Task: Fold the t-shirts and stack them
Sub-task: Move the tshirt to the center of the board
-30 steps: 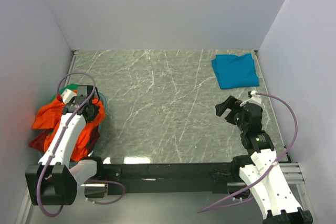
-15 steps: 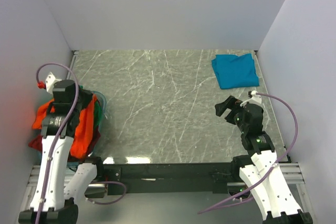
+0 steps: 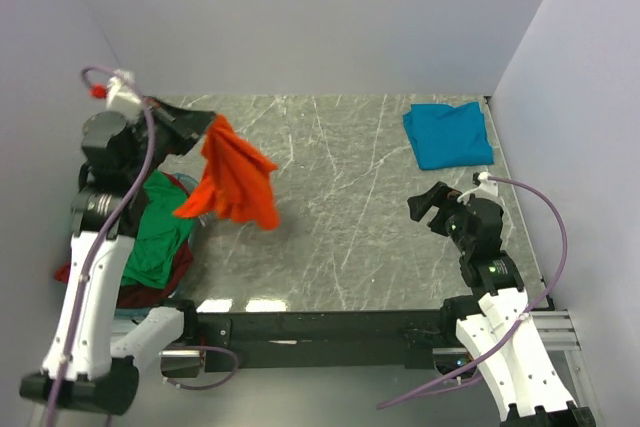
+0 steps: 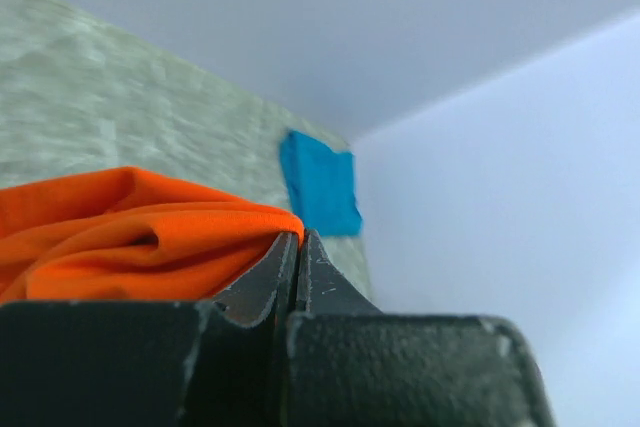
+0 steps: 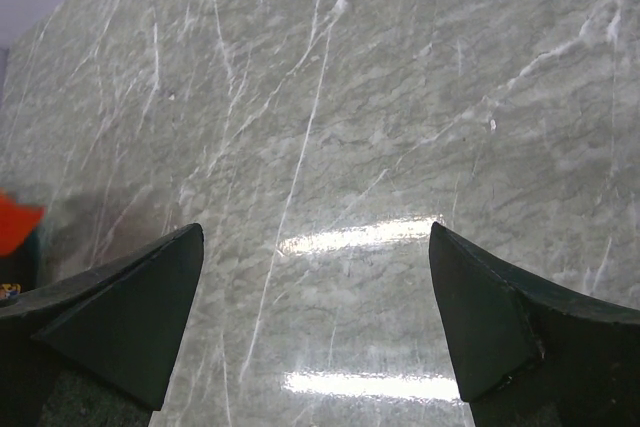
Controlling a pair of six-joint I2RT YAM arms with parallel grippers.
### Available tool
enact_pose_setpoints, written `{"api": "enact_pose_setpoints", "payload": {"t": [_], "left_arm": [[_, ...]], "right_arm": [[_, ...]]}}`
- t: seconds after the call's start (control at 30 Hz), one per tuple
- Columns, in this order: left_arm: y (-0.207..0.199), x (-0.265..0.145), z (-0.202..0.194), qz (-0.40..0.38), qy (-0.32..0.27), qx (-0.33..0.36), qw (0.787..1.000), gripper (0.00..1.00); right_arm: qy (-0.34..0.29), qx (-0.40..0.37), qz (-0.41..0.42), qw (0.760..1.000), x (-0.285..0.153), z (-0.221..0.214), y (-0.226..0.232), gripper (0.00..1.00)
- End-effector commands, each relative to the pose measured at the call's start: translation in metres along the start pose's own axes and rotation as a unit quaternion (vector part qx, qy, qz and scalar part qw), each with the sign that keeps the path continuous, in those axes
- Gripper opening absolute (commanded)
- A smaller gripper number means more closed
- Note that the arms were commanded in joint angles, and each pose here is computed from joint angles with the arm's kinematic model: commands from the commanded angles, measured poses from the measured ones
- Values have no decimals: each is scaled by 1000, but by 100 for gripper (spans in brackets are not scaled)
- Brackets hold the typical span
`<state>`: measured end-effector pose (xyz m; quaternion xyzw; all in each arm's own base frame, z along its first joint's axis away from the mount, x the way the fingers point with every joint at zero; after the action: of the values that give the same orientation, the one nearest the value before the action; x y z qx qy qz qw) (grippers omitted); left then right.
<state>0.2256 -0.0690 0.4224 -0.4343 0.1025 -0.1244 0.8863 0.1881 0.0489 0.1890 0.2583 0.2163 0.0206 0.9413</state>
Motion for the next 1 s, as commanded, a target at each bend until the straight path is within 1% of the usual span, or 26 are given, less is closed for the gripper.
{"api": "enact_pose_setpoints", "payload": {"t": [0.0,0.07,0.1,0.17,0.2,0.23,0.27,0.37,0.43,0.5,0.53,0.57,0.63,0.67,0.73,0.77,0.8,0.83,0.87,0.9,0.93,0.97], "left_arm": [[-61,5,-2,-132,24,28,991,1],[-75,19,-11,-140,42,46,988,1],[-87,20,-26,-166,74,51,982,1],[-99,34,-40,-188,111,55,974,1],[-109,33,-53,-213,138,56,966,1],[-115,37,-59,-223,148,56,962,1],[-124,44,-72,-233,172,55,956,1],[-140,53,-97,-263,224,66,936,1],[-142,57,-107,-274,246,69,927,1],[-130,67,-118,-250,257,72,931,1],[-122,73,-120,-223,244,75,941,1],[-104,78,-129,-180,251,79,948,1],[-82,84,-134,-124,238,97,958,1],[-59,90,-137,-63,216,110,968,1],[-35,94,-138,-3,194,124,973,2],[-15,98,-139,43,177,130,975,5],[-4,99,-141,69,178,132,973,16],[10,100,-144,95,180,135,970,23],[24,103,-143,130,169,134,968,30],[34,103,-144,153,171,133,964,55],[44,103,-146,173,176,132,960,68],[54,105,-144,194,176,128,957,77]], "right_arm": [[-25,-4,14,1000,-2,9,5,99],[-31,-5,10,999,-3,10,5,99],[-34,-5,9,999,-4,11,4,99],[-41,-5,6,999,-6,12,4,99],[-44,-5,7,999,-7,13,4,99],[-47,-5,5,999,-7,13,3,99],[-50,-6,6,999,-9,13,3,99],[-53,-5,-3,999,-10,13,1,99],[-53,-3,-8,999,-10,13,0,100],[-58,-3,-22,998,-10,14,-3,100],[-61,-3,-21,998,-11,15,-2,100],[-59,-3,-22,998,-11,14,-3,100],[-57,-4,-23,998,-11,14,-3,100],[-54,-4,-25,998,-10,14,-4,100],[-50,-5,-24,998,-9,13,-3,100],[-43,-6,-27,999,-7,12,-4,100],[-40,-7,-26,999,-6,11,-4,100],[-38,-6,-27,999,-6,11,-4,100],[-33,-7,-28,999,-4,10,-4,100],[-30,-7,-28,999,-3,9,-4,100],[-28,-7,-27,999,-3,9,-4,100],[-23,-8,-29,999,-1,8,-4,100]]}}
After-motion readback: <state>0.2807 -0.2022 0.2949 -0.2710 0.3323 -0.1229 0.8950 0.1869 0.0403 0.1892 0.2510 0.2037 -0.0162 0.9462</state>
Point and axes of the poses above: each gripper's point midway between its finger pads, its own x axis out along the fingers, its own y axis along the line the jaws close on, z = x × y, the point moved 7 cm from there along -x, back along the fingers, and after that the axes turned 1 degree about -x, right-handed, at the moved point
